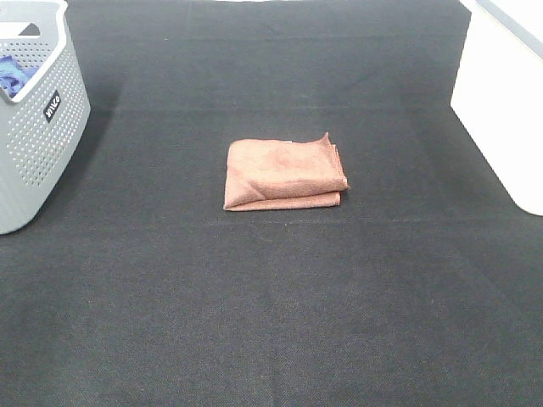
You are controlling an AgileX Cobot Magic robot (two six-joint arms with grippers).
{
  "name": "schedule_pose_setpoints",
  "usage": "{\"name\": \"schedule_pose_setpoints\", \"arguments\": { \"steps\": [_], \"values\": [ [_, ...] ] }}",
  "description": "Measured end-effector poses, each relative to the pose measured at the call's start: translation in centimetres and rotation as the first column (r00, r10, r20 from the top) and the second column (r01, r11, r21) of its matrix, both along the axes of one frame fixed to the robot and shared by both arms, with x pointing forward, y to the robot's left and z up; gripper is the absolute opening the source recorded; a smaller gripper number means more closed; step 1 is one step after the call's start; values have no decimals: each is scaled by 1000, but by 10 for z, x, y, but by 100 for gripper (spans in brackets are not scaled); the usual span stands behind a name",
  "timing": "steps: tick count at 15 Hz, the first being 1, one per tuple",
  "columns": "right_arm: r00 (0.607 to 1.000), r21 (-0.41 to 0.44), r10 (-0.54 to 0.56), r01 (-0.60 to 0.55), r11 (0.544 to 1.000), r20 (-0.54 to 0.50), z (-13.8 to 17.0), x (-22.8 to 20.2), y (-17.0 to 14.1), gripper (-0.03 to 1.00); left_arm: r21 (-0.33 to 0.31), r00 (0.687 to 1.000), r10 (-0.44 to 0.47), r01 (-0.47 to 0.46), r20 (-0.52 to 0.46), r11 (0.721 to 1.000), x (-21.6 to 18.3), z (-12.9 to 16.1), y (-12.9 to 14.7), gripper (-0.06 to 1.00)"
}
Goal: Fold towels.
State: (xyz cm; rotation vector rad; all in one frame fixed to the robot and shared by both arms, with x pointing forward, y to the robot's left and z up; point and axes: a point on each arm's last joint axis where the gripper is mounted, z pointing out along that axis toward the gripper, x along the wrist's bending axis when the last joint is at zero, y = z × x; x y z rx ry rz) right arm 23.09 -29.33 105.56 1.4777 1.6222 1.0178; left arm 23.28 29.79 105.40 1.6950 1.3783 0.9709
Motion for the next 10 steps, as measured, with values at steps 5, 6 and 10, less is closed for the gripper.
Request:
{"name": "schedule_pose_setpoints", "arguments": {
  "steps": [5, 6, 10],
  "values": [
    [1000, 0, 0, 0, 1000, 0, 0, 0, 0, 74, 0, 1000, 0, 0, 0, 1000, 0, 0, 0, 68],
    [1000, 0, 0, 0, 1000, 0, 0, 0, 0, 74, 0, 1000, 0, 0, 0, 1000, 0, 0, 0, 68],
    [1000, 0, 0, 0, 1000, 0, 0, 0, 0, 74, 0, 1000, 0, 0, 0, 1000, 0, 0, 0, 68]
  ]
}}
